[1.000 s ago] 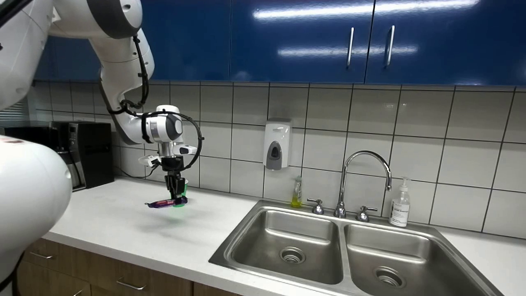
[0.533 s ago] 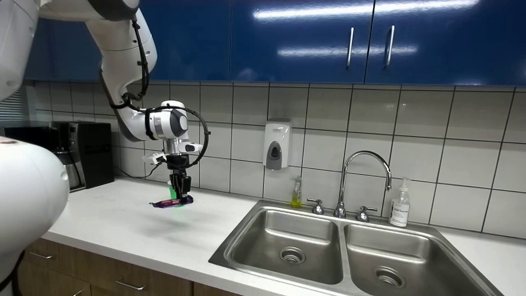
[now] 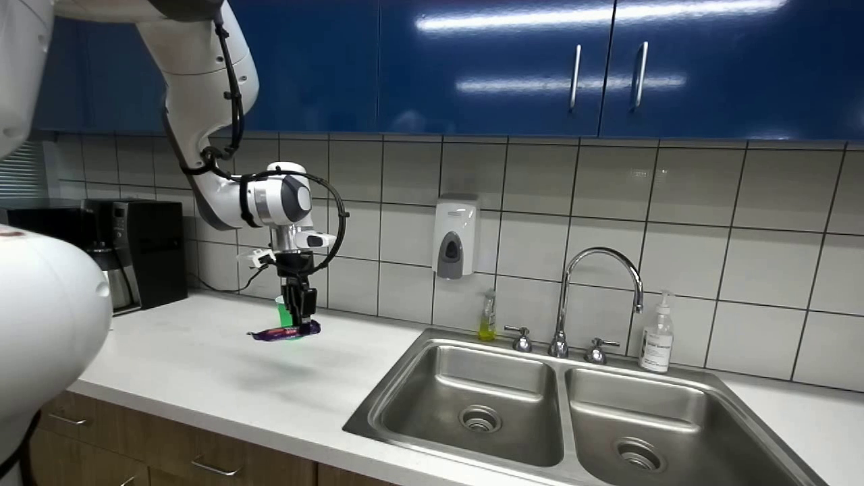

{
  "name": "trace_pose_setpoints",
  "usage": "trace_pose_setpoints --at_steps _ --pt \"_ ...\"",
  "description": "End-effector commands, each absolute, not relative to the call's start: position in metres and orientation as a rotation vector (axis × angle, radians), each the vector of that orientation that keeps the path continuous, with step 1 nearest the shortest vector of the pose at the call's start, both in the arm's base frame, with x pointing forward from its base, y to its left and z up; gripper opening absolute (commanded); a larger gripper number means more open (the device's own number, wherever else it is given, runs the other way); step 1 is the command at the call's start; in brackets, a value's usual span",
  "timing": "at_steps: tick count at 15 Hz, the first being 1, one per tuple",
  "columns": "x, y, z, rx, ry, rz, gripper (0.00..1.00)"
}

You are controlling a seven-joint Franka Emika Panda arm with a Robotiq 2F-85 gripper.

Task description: Place the snack bar inside the sink

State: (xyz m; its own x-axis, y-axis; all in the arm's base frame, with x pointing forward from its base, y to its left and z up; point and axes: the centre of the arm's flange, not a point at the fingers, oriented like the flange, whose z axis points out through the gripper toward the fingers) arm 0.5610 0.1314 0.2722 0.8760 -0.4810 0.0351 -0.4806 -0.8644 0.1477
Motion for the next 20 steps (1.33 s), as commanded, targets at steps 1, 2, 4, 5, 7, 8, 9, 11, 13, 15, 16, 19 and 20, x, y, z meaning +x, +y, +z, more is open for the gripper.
trace_pose_setpoints --at_steps 1,2,4,5,7,8,9,11,13,15,16,19,20 --pt "0.561 0.131 0.272 2.894 -0.746 -0.005 0.39" --pt "0.561 0.131 0.272 2.894 -0.746 -0.005 0.39" --pt "0.561 0.131 0.272 2.894 -0.746 -0.005 0.39" --pt "0.561 0.131 0.272 2.894 -0.746 -0.005 0.39" --pt "0.563 0.127 0.27 2.886 -0.759 0.008 0.14" --pt "0.565 0.123 0.268 2.881 -0.776 0.007 0.14" --pt "0.567 0.115 0.267 2.876 -0.799 0.014 0.14" --pt "0.571 0.098 0.264 2.864 -0.851 0.032 0.14" --pt "0.575 0.078 0.261 2.853 -0.905 0.044 0.14" --pt "0.579 0.056 0.256 2.836 -0.968 0.053 0.14" --pt "0.58 0.045 0.253 2.83 -0.992 0.055 0.14" --pt "0.584 0.01 0.237 2.8 -1.078 0.051 0.14" --pt "0.585 -0.002 0.231 2.789 -1.103 0.048 0.14"
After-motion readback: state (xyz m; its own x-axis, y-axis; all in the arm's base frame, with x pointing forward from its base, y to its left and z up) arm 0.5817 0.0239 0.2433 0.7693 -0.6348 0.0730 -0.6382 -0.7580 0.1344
